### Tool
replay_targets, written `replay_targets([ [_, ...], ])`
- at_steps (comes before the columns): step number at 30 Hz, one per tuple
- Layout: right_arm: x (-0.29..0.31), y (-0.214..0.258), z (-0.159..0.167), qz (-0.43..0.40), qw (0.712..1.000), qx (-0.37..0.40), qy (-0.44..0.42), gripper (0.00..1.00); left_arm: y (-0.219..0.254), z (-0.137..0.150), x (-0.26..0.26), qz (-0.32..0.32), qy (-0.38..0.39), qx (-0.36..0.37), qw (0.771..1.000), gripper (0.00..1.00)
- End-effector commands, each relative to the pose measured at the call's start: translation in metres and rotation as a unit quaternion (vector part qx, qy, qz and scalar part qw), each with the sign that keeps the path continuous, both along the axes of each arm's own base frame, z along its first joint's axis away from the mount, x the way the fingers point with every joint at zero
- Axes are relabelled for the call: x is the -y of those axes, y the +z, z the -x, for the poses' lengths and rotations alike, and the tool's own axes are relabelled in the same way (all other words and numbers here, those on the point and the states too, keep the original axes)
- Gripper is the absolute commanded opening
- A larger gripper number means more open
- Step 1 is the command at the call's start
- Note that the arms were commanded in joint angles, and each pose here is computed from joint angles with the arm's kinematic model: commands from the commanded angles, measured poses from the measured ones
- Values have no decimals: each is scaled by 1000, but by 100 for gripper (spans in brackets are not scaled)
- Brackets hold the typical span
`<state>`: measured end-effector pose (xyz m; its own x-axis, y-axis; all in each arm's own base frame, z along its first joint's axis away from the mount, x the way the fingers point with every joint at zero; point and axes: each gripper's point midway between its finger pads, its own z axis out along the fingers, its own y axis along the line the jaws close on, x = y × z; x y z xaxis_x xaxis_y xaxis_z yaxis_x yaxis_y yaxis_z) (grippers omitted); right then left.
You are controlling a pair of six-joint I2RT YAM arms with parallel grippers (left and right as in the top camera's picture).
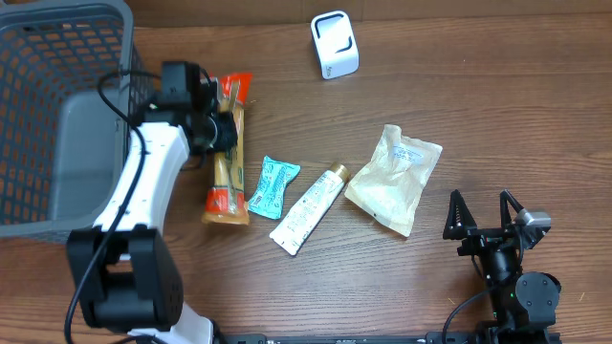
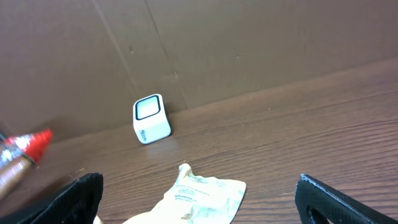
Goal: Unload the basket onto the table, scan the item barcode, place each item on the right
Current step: 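Lift the spaghetti packet out and lay it left of the wipes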
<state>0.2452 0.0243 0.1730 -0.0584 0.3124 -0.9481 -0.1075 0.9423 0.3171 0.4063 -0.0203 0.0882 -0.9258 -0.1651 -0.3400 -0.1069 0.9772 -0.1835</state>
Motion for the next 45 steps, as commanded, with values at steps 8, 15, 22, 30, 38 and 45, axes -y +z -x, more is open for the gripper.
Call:
replay_targets([
  [8, -1, -2, 0, -2, 1000, 1, 2, 100, -59, 13, 23, 27, -17, -46, 998, 7],
  [15, -1, -2, 0, -2, 1000, 1, 2, 100, -58, 14, 55, 23, -68, -37, 997, 70],
  [22, -1, -2, 0, -2, 1000, 1, 2, 100, -18, -3, 53, 12, -59, -5, 998, 89],
  [30, -1, -2, 0, -2, 1000, 1, 2, 100, 145, -20, 34, -36, -50, 134, 989, 100],
  [38, -1, -2, 0, -2, 1000, 1, 2, 100, 240, 26, -68, -153, 136, 206, 957, 99],
  [45, -1, -2, 0, -2, 1000, 2, 2, 100, 210, 81, -176, -144, 345, 121, 919, 100],
])
